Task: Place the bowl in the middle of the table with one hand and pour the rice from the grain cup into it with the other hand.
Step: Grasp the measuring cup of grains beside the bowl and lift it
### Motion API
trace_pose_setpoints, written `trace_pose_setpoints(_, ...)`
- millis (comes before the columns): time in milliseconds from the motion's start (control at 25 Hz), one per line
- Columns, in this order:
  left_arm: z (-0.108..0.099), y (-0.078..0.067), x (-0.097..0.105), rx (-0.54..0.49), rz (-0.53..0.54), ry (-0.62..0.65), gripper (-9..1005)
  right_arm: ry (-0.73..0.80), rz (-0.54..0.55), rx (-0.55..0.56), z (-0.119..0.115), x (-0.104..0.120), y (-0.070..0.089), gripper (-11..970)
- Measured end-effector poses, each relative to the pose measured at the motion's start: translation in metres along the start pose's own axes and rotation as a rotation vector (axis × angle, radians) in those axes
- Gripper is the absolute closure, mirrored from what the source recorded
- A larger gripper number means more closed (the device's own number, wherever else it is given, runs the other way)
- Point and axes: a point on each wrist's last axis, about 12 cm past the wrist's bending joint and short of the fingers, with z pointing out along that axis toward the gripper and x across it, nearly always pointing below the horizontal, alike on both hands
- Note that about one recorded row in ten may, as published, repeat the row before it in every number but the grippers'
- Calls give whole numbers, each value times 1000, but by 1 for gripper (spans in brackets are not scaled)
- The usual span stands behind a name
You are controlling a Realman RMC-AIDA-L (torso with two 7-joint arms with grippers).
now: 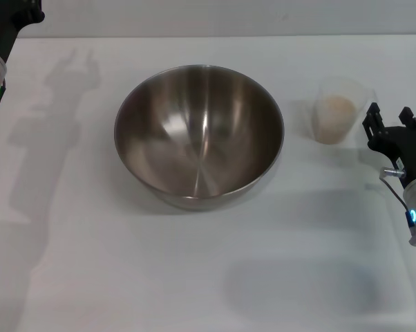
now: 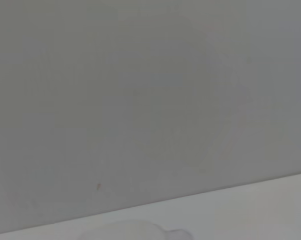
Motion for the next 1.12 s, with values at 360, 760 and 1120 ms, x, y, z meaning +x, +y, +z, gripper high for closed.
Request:
trace_pose_setpoints(360, -1, -1, -1, 1, 10, -9, 704, 17, -14, -12, 6, 0, 1, 381)
trace_pose_setpoints(760, -2, -1, -2, 2, 10, -21, 705, 16, -20, -19, 12, -3, 2, 381)
trace_pose_setpoints(1120, -1, -2, -4, 4, 10, -31, 705, 24, -11, -15, 21, -4, -3, 381)
